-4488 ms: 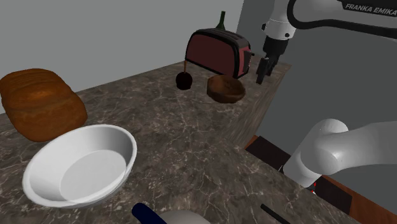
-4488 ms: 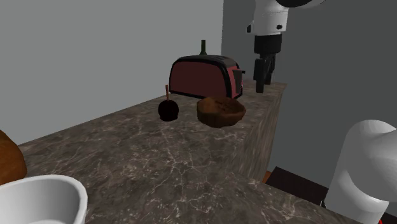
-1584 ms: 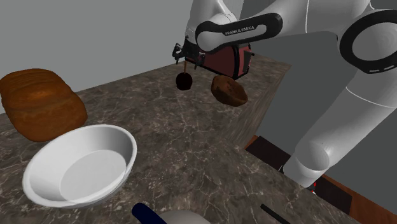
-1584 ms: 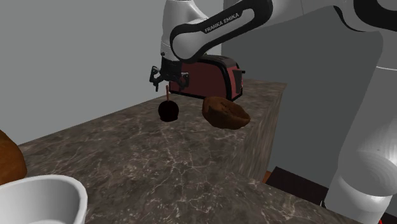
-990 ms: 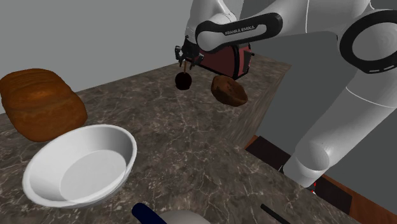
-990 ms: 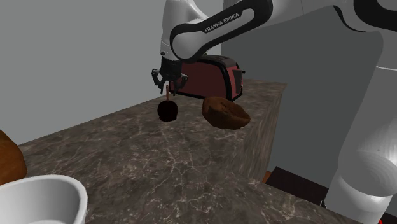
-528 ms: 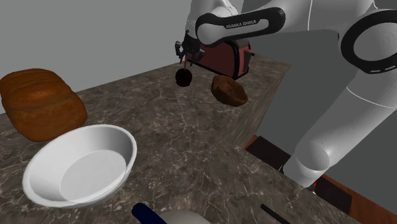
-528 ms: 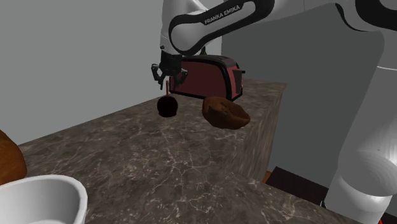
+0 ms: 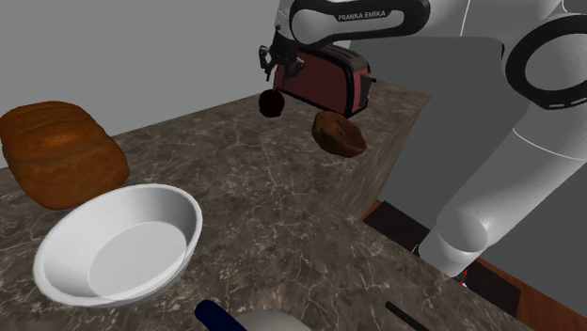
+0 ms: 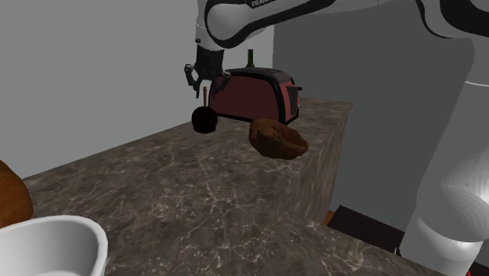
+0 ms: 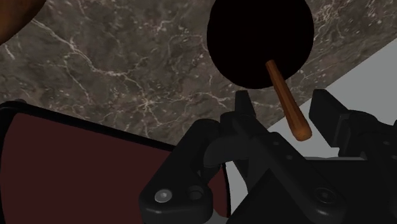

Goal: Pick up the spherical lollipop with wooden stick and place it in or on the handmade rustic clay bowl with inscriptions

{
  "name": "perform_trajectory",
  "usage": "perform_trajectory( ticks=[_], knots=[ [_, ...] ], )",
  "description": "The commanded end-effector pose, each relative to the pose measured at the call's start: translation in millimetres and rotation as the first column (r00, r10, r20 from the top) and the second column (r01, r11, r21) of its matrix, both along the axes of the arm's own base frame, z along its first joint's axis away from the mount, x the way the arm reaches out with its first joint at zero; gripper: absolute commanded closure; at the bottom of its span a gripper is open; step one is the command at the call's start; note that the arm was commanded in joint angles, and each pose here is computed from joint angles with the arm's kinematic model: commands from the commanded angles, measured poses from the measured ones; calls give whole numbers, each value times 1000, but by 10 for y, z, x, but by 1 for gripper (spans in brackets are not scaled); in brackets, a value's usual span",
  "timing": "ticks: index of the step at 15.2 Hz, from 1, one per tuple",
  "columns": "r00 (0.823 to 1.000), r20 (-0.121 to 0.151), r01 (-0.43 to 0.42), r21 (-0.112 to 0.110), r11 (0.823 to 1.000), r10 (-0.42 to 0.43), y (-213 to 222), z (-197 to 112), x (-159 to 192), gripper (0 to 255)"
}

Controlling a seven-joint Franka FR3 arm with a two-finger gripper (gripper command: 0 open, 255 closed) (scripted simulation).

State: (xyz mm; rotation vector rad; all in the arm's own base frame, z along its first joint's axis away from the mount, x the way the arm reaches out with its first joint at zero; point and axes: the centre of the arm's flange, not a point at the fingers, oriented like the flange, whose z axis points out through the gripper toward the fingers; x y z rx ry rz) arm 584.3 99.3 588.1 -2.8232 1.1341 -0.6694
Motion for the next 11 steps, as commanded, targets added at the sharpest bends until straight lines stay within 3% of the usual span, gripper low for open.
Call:
perform_trajectory(
  ticks=[1,11],
  knots=[
    [1000,0,0,0,1000,0,-13,109,-4,255],
    [1000,0,0,0,1000,0,-13,637,-4,255]
  ],
)
